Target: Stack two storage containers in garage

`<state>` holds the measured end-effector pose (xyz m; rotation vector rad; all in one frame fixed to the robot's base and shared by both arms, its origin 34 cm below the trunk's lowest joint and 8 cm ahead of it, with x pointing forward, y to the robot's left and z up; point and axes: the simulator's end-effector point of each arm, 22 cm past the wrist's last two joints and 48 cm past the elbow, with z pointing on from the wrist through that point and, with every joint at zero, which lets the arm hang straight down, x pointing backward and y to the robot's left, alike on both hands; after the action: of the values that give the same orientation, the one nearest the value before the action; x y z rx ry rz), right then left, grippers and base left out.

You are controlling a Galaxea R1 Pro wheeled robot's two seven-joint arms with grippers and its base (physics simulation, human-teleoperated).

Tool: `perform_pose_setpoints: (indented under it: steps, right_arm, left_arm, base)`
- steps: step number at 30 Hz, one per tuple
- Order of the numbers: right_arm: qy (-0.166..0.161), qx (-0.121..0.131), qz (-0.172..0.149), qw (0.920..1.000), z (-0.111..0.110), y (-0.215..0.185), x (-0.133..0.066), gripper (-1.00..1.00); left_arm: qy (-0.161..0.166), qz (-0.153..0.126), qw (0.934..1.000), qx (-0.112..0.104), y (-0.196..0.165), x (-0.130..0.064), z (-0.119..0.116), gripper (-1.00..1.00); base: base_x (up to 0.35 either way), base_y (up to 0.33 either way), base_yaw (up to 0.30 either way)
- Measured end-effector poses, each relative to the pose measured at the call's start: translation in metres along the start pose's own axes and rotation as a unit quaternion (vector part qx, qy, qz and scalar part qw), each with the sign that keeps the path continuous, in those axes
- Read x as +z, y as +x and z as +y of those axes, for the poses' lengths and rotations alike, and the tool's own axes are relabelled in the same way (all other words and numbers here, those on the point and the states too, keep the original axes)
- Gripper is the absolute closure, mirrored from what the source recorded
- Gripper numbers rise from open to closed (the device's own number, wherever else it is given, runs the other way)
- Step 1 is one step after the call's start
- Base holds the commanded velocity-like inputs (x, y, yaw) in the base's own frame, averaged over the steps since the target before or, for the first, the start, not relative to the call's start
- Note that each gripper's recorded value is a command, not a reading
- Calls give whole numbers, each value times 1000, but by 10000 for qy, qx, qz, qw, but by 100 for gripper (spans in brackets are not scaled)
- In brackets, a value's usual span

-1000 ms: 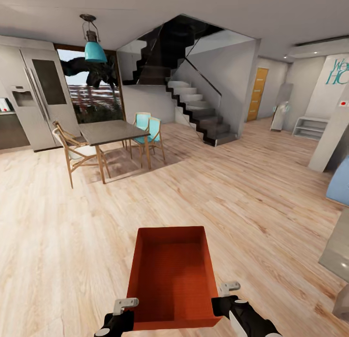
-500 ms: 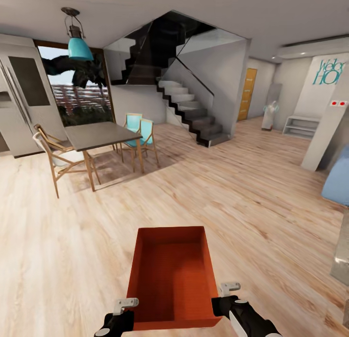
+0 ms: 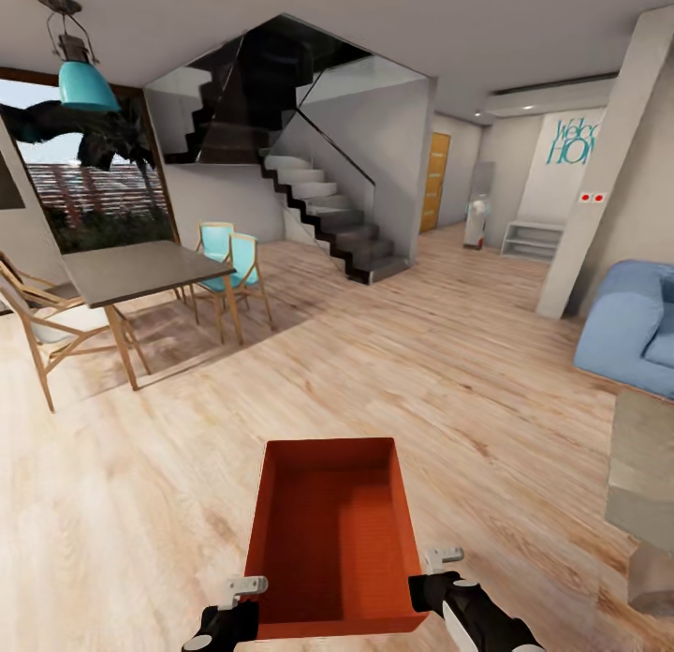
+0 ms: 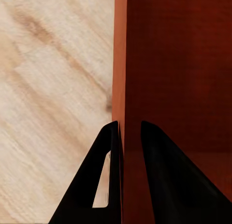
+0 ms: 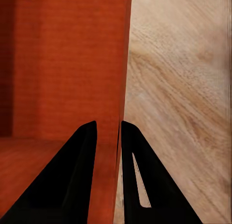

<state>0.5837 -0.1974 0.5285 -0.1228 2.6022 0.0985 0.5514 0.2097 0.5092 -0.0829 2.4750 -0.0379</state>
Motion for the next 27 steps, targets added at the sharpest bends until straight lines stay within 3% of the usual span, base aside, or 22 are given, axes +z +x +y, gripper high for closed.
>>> perform_pose_setpoints:
  steps: [11,27]
  right_arm:
    - [0,0,-1,10000,0,0,0,100]
    - [0,1,-2,10000,0,0,0,100]
  left_arm:
    - [2,-1,10000,0,0,0,0,100]
    - [1,-2,10000,1,0,0,0,100]
  base:
    - [324,0,-228]
    - [341,0,-19]
